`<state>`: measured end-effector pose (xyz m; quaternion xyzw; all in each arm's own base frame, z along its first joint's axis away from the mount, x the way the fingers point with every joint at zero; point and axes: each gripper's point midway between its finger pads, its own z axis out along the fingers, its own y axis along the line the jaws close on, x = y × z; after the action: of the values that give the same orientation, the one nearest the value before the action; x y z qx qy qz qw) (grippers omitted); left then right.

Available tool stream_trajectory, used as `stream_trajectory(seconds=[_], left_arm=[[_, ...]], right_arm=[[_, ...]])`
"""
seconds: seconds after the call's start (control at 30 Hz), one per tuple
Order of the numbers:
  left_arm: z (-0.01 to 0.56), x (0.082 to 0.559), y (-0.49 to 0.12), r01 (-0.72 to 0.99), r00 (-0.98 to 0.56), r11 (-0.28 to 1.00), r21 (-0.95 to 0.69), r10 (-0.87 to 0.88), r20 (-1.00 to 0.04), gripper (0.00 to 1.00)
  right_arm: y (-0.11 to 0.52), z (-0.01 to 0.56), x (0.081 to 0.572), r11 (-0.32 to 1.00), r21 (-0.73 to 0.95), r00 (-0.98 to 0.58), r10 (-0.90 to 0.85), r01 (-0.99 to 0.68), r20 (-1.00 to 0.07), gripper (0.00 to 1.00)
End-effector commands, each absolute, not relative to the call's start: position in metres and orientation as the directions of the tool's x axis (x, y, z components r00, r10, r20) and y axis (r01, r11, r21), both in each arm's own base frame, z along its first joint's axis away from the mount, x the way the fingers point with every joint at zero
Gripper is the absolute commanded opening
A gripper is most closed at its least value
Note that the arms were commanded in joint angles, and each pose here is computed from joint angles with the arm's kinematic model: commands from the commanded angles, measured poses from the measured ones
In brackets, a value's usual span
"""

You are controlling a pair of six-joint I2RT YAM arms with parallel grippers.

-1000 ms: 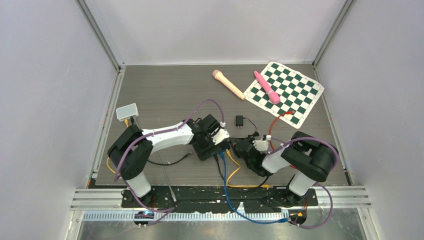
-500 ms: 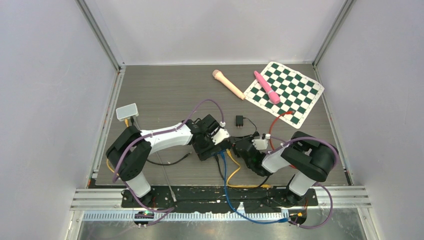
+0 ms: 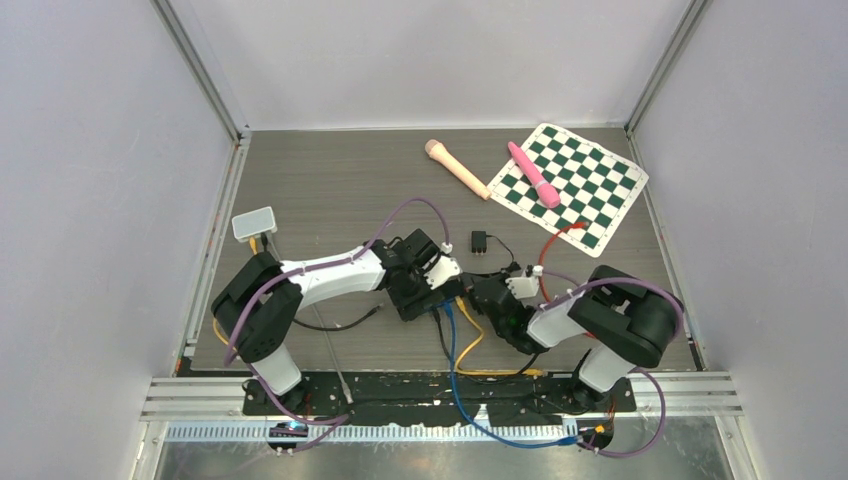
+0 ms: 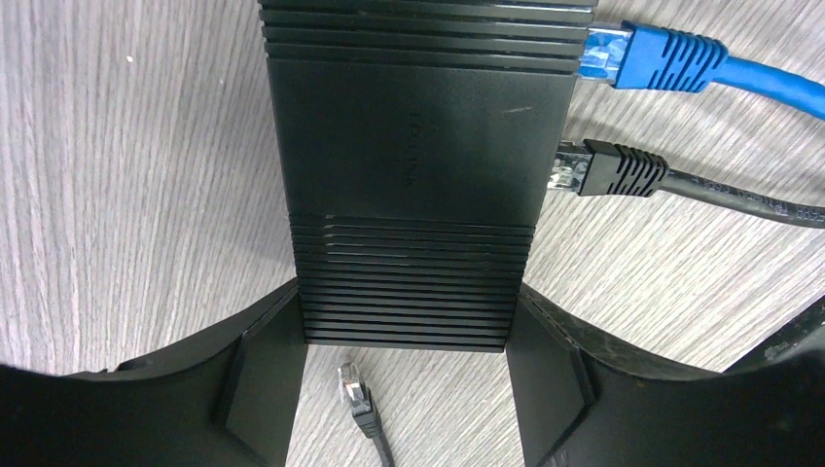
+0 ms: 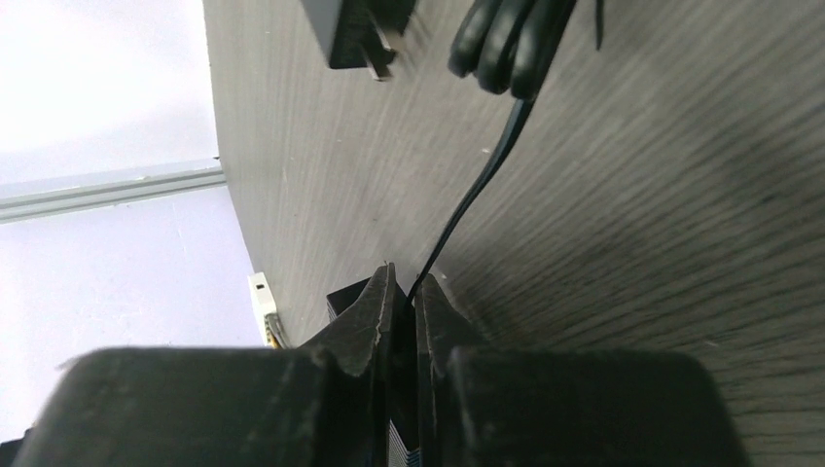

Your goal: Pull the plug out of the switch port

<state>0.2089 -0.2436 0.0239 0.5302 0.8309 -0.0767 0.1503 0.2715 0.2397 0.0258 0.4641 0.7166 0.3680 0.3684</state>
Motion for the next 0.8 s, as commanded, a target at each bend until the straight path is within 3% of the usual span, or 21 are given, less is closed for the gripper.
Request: stream_trajectory(seconds=[0.0, 0.1, 0.13, 0.17, 0.2, 0.3, 0.57, 0.77], left_arm=[[0.038, 0.21, -0.253, 0.911, -0.369, 0.412, 0.03, 0.843, -0.391, 0.31], [0.037, 0.21, -0.252, 0.91, -0.37, 0.413, 0.032, 0.845, -0.385, 0.3], [0.037, 0.21, -0.252, 0.911, -0.37, 0.412, 0.031, 0.846, -0.384, 0.3], [0.037, 0.21, -0.252, 0.911, -0.369, 0.412, 0.031, 0.846, -0.384, 0.3], [0.037, 0.21, -0.252, 0.911, -0.369, 0.412, 0.031, 0.846, -0.384, 0.3], [0.037, 0.21, -0.252, 0.911, -0.37, 0.411, 0.028, 0.847, -0.381, 0.29], [0.037, 0.21, -0.253, 0.911, -0.37, 0.411, 0.03, 0.848, -0.381, 0.28], [0.036, 0.211, -0.252, 0.911, -0.371, 0.411, 0.032, 0.851, -0.372, 0.27]], right_arm=[[0.216, 0.048, 0.285, 0.339, 0.885, -0.214, 0.935, 0.317, -0.282, 0.05], [0.207, 0.07, 0.283, 0.232, 0.952, -0.169, 0.965, 0.199, -0.2, 0.05], [0.2, 0.058, 0.278, 0.277, 0.941, -0.175, 0.954, 0.195, -0.245, 0.05], [0.204, 0.084, 0.282, 0.197, 0.975, -0.161, 0.971, 0.106, -0.178, 0.05], [0.204, 0.077, 0.28, 0.216, 0.971, -0.172, 0.965, 0.1, -0.197, 0.05], [0.219, 0.077, 0.28, 0.127, 0.988, -0.227, 0.968, 0.092, -0.103, 0.05], [0.199, 0.064, 0.278, 0.167, 0.97, -0.166, 0.976, 0.175, -0.138, 0.05], [0.2, 0.065, 0.283, 0.32, 0.91, -0.18, 0.943, 0.262, -0.28, 0.05]])
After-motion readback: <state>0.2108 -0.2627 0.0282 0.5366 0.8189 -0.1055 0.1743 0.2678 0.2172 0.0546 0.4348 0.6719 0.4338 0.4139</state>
